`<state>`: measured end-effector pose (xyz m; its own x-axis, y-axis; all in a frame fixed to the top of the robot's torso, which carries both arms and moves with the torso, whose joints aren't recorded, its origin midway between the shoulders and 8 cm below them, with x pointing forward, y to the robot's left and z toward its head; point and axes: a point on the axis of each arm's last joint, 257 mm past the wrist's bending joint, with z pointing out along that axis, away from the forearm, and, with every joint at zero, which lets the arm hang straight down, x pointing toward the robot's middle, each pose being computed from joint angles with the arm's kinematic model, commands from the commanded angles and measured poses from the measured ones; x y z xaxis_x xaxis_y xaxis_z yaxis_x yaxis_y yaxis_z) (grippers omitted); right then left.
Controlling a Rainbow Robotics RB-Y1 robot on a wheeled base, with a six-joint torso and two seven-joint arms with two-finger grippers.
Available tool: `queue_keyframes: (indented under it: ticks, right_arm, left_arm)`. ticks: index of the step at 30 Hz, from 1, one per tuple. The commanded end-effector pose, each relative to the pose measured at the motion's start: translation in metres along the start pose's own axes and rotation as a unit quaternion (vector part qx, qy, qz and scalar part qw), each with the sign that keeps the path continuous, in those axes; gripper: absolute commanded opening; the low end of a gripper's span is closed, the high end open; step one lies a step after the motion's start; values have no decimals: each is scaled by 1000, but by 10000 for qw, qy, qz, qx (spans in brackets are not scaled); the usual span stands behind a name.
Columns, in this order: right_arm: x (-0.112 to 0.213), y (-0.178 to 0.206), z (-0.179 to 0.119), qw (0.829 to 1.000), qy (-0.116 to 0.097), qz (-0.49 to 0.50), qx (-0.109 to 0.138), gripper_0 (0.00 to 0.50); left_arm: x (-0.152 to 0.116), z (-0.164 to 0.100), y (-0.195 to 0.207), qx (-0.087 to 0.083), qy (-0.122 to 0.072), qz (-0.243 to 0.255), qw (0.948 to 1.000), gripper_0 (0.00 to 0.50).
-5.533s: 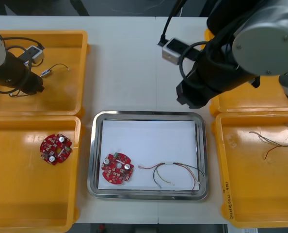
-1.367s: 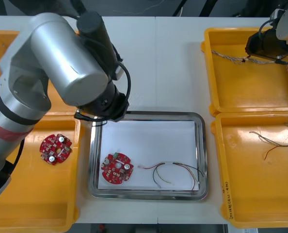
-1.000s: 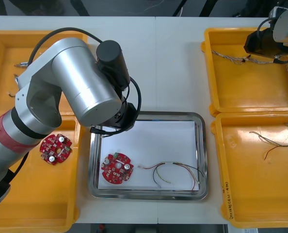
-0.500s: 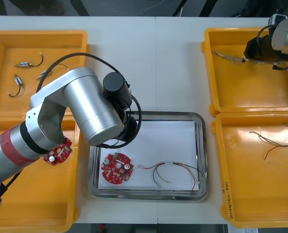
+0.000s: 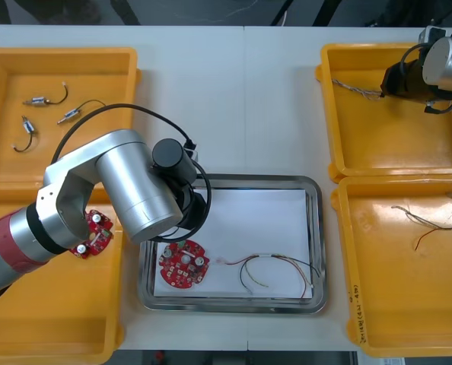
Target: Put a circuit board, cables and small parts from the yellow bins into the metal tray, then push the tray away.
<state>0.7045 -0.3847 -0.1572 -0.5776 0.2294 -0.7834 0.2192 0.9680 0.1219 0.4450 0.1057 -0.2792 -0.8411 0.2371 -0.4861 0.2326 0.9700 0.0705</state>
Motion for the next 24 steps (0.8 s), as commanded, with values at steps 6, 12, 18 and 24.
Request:
queue_keyframes:
  ticks: [6, 12, 18, 24]
  right_arm:
    - [5, 3, 5, 10000, -86, 10, -48, 500]
    - [4, 5, 4, 9999, -97, 37, -76, 205]
    - [-2, 9, 1, 9998, -157, 67, -120, 0]
    - [-11, 13, -14, 9999, 13, 3, -137, 0]
  left_arm:
    - [6, 7, 16, -165, -6, 2, 9999, 2]
    - [5, 6, 16, -160, -28, -18, 9999, 500]
    - [2, 1, 11, -104, -111, -25, 9999, 500]
    - [-1, -8, 5, -25, -150, -86, 9998, 500]
